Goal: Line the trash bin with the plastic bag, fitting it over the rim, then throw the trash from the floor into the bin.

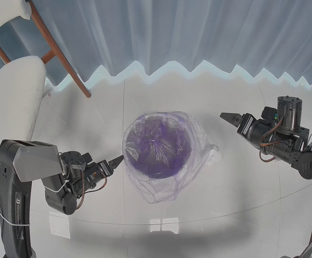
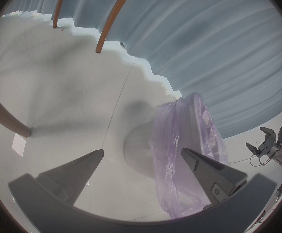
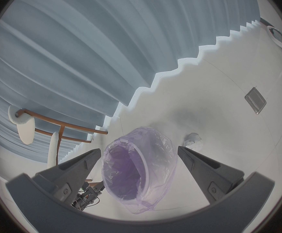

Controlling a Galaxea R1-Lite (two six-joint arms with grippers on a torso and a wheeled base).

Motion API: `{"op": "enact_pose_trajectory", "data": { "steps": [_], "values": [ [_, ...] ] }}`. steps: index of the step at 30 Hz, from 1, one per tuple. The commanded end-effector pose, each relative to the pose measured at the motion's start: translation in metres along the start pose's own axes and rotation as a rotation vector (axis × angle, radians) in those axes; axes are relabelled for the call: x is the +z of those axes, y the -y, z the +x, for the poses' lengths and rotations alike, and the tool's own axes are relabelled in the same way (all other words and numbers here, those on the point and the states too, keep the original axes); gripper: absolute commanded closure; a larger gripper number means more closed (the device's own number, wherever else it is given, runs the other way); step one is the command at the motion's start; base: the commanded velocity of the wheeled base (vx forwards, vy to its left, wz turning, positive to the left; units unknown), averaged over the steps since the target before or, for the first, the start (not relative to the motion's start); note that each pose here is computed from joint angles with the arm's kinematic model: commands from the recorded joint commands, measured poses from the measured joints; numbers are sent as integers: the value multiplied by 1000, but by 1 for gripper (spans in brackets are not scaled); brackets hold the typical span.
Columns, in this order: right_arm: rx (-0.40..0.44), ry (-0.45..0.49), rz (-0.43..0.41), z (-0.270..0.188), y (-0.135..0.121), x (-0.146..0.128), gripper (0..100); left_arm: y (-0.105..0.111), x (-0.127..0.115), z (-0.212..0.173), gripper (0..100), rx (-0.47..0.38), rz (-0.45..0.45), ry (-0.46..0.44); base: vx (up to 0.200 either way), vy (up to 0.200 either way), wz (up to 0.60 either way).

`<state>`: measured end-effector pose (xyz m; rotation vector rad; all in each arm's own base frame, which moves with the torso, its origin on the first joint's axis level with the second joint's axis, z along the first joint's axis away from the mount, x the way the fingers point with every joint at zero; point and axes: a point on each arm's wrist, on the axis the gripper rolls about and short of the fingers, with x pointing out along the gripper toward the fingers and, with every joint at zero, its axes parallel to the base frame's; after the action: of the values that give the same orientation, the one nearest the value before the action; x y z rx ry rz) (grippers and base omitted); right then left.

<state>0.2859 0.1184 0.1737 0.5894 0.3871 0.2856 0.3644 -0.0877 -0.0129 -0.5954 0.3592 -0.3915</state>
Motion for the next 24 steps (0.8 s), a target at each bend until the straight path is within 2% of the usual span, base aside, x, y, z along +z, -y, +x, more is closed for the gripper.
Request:
{"op": "enact_pose_trajectory", "data": {
  "steps": [1,10,16,24],
  "values": [
    [-2,-1,-1,0,0,0,0,0,0,9,0,-12,5,9,0,0,0],
    [-17,-21,2,-2,5,-7,0,-7,10,36,0,10,9,26,0,0,0],
    [-19,-19,4,-4,7,-8,0,-18,18,59,0,72,11,73,0,0,0],
    [-24,-25,4,-7,8,-10,0,-33,11,73,0,192,18,51,0,0,0]
  ]
}}
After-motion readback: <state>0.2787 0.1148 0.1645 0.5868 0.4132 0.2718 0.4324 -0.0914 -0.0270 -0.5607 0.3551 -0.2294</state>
